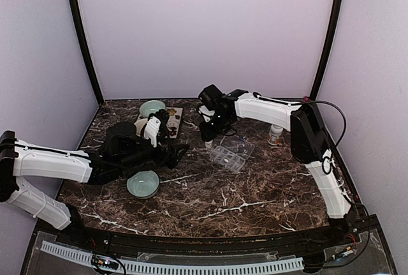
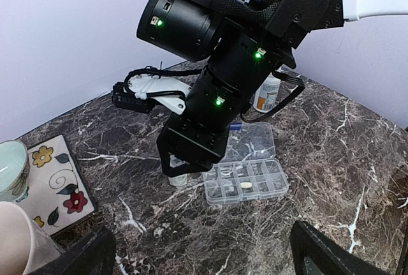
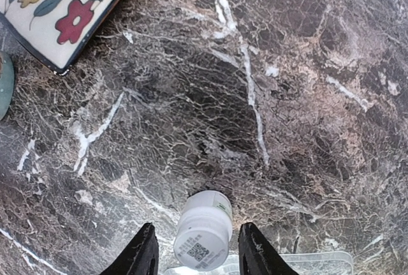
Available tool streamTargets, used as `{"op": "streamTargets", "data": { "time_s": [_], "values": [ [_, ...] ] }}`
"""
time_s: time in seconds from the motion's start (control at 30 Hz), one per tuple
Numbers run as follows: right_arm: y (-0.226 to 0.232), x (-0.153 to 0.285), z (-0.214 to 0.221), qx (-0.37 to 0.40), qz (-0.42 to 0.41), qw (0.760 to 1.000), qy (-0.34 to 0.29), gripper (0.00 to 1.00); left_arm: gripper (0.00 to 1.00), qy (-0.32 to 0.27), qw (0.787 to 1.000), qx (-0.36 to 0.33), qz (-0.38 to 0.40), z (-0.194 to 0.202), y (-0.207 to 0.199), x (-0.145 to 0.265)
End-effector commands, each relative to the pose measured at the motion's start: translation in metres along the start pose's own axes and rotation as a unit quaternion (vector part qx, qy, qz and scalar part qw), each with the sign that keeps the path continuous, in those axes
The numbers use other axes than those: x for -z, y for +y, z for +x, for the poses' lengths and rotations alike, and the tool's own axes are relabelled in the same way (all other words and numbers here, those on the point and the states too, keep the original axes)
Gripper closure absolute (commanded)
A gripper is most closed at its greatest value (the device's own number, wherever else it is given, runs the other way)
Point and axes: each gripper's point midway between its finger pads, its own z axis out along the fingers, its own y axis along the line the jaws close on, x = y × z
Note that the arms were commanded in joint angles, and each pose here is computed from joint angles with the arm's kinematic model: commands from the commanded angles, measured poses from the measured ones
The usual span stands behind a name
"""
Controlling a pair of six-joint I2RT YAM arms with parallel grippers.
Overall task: Sort the pills into containers
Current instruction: Pick up the pill bottle from the center of the board.
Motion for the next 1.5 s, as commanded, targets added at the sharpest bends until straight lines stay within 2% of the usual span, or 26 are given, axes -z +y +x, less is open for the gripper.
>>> {"op": "streamTargets", "data": {
  "time_s": [0.0, 0.13, 0.23, 0.37, 0.63, 0.8, 1.13, 1.47],
  "values": [
    [0.008, -0.005, 0.001, 0.002, -0.007, 1.0, 0.005, 0.56, 0.02, -0.005, 1.0, 0.007, -0.001, -0.001, 0.002, 0.002],
    [0.008, -0.006, 0.002, 0.002, -0.008, 1.0, 0.007, 0.6, 0.02, -0.007, 1.0, 0.008, -0.001, -0.002, 0.003, 0.002],
    [0.008, -0.005, 0.001, 0.005, -0.007, 1.0, 0.005, 0.68, 0.02, -0.006, 1.0, 0.008, -0.001, 0.0, 0.003, 0.002],
    [0.007, 0.001, -0.003, 0.01, -0.003, 1.0, -0.004, 0.74, 0.02, -0.005, 1.0, 0.009, -0.001, 0.0, 0.003, 0.001],
    [0.012, 0.034, -0.015, 0.017, -0.013, 0.999, -0.047, 0.83, 0.02, 0.0, 1.0, 0.01, 0.0, 0.002, 0.003, -0.002],
    [0.023, 0.072, -0.016, 0.013, -0.051, 0.995, -0.079, 0.87, 0.01, -0.002, 1.0, 0.009, 0.014, 0.002, 0.0, -0.004],
    [0.057, 0.168, 0.004, 0.013, -0.181, 0.973, -0.141, 0.88, 0.01, -0.027, 0.992, -0.024, 0.123, -0.014, -0.035, -0.005],
    [0.084, 0.251, 0.034, 0.012, -0.308, 0.929, -0.202, 0.89, 0.01, -0.053, 0.963, -0.023, 0.263, -0.057, -0.075, 0.002]
  ]
}}
